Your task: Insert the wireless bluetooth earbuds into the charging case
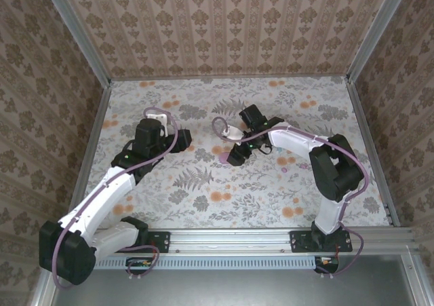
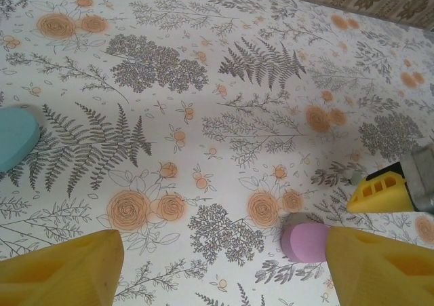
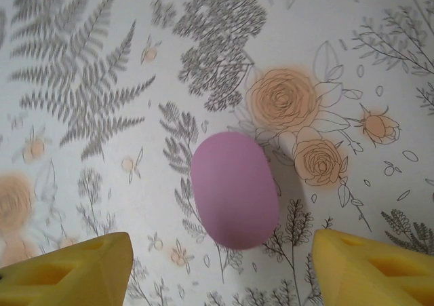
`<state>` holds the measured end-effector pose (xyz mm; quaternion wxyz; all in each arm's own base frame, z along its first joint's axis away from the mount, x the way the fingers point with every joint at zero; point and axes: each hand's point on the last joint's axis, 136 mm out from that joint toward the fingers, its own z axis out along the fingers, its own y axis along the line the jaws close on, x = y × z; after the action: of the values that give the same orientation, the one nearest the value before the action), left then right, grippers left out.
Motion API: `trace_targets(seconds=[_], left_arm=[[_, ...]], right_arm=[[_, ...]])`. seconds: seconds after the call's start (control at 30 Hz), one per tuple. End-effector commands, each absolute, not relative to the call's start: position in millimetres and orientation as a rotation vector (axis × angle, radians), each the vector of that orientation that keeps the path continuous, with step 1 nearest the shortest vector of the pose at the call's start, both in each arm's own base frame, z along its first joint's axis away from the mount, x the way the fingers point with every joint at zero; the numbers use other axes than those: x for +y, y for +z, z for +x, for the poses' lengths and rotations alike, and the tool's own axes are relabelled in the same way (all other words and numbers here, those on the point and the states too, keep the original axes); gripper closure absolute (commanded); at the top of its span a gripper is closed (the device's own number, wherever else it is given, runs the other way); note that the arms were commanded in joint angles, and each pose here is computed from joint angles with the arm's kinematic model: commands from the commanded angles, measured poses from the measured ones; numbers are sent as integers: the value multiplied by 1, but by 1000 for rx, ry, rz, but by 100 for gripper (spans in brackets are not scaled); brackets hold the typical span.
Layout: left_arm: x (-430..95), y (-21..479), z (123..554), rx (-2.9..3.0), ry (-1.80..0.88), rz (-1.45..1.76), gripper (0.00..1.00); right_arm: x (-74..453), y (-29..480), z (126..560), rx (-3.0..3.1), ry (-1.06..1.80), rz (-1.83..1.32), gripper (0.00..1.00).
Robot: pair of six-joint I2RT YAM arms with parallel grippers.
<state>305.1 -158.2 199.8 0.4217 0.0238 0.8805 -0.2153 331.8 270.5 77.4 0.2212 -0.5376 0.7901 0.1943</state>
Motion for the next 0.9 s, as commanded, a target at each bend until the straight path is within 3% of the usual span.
trace_targets(seconds=[0.0,0.53,0.87], left_arm=[[-157,197,301,2208,-528,97,21],[-140,186,303,2224,-512,38,20],[-133,182,302,2227,-529,20,20]], right_arm=[[258,62,320,2023,426,-1841,30],[271,31,337,1905,271,-1943,29],[278,17,339,1909,255,-2002,40]])
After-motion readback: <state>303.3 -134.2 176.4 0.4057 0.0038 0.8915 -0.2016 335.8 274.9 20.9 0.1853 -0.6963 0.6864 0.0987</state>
